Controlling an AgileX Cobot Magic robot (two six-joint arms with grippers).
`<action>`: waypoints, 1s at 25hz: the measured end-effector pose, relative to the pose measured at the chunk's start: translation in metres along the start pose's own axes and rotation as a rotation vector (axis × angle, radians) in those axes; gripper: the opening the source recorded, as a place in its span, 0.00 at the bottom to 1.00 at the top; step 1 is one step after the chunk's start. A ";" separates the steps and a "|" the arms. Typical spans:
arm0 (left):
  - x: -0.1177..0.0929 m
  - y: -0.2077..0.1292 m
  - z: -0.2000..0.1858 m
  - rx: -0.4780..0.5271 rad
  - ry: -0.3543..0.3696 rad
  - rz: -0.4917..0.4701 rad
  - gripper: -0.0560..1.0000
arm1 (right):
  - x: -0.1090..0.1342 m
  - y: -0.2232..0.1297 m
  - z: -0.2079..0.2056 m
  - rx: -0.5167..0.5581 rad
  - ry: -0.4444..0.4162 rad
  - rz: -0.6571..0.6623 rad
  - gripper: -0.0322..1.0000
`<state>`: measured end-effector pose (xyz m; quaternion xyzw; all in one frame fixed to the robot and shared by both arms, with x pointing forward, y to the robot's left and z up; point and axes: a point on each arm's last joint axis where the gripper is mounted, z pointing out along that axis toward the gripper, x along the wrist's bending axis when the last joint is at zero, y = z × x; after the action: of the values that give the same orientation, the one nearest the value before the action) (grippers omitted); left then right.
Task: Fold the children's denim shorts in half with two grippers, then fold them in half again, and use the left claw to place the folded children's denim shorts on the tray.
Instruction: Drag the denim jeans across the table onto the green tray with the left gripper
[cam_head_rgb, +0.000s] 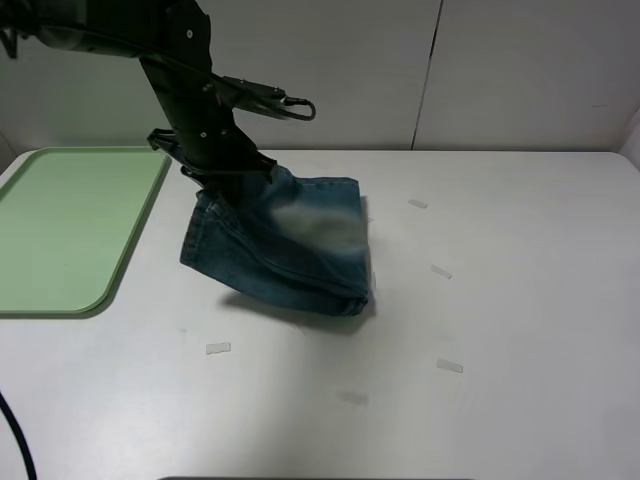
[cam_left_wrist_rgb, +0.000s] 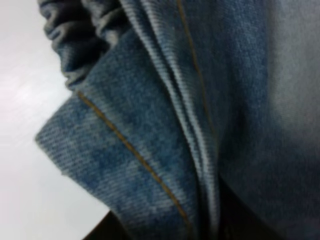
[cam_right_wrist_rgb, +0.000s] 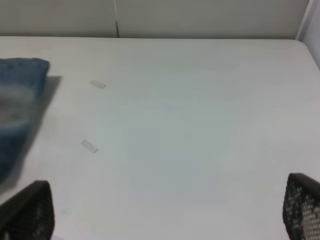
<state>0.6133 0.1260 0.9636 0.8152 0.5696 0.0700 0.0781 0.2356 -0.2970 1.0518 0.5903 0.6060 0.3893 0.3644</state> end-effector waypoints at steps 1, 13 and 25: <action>0.008 -0.001 -0.004 0.008 0.007 0.002 0.29 | 0.000 0.000 0.000 0.000 0.000 0.000 0.70; 0.101 -0.018 -0.018 0.129 0.047 -0.052 0.28 | 0.000 0.000 0.000 0.000 0.000 0.000 0.70; 0.200 -0.039 -0.021 0.043 0.106 -0.252 0.28 | 0.000 0.000 0.000 0.000 0.000 0.000 0.70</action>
<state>0.6419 0.3283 0.9810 0.7338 0.6723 0.0903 0.0386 0.2356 -0.2970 1.0518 0.5903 0.6060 0.3893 0.3644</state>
